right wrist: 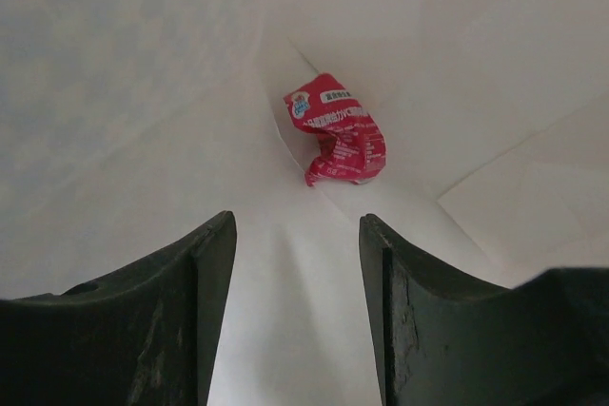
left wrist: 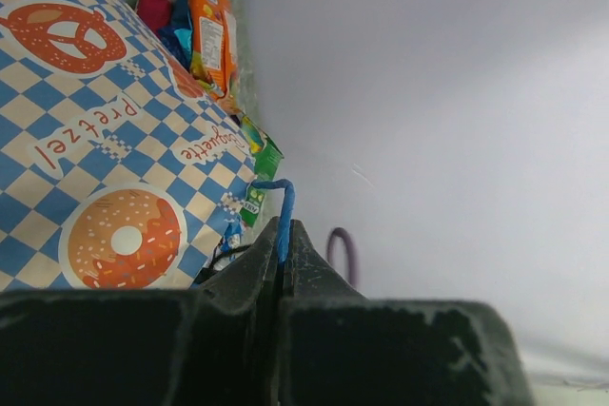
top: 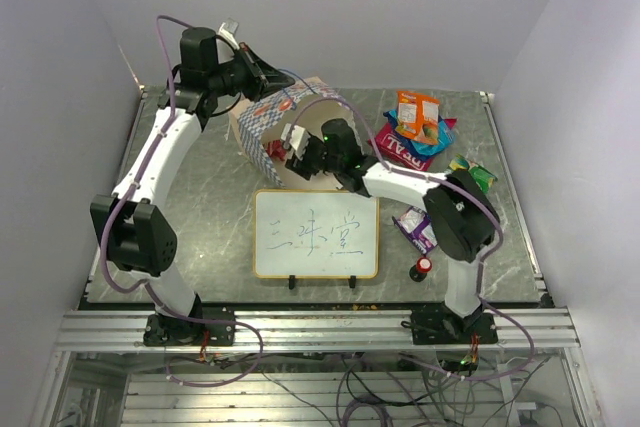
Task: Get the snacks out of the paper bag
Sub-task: Take out the snack from the paper bag.
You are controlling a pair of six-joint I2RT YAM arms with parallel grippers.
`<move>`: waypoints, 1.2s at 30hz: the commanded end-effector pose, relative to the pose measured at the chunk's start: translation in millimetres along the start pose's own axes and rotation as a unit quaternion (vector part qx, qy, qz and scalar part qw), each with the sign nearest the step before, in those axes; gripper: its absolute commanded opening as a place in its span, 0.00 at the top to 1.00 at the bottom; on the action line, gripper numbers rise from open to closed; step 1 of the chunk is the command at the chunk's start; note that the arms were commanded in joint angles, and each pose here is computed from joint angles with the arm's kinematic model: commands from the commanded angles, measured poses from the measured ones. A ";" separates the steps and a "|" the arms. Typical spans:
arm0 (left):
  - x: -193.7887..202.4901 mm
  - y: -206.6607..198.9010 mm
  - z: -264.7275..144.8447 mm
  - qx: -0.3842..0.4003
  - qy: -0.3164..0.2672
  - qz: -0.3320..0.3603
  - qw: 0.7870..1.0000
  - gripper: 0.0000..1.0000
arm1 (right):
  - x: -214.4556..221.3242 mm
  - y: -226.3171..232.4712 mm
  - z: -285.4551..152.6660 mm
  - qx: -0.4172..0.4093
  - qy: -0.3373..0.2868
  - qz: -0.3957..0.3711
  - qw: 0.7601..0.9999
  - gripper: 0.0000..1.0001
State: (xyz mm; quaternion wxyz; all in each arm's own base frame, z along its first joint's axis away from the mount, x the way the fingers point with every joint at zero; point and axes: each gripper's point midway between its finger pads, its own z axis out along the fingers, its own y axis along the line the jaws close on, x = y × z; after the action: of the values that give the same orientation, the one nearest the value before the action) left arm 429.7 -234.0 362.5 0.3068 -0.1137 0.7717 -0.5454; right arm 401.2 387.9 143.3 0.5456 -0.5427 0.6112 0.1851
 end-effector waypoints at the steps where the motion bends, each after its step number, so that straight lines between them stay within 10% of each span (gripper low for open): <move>1: -4.5 -16.5 -0.1 0.029 0.010 0.021 0.999 0.93 | 7.9 -16.3 25.3 0.012 -0.009 -0.083 0.996 0.45; 25: 18.0 -16.0 18.5 0.043 0.071 0.026 0.996 0.93 | 80.2 -38.0 131.1 0.010 -0.033 0.028 0.999 0.20; 36: 19.9 -18.1 13.0 0.038 0.067 0.026 0.997 0.93 | 92.1 -61.8 132.8 0.070 -0.018 0.038 0.997 0.61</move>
State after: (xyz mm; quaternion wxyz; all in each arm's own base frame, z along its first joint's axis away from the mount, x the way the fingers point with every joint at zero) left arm 429.4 -258.9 349.4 0.2602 -0.0694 0.7799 -0.5651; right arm 519.8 434.3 36.8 0.5681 -0.4929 0.6321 0.1865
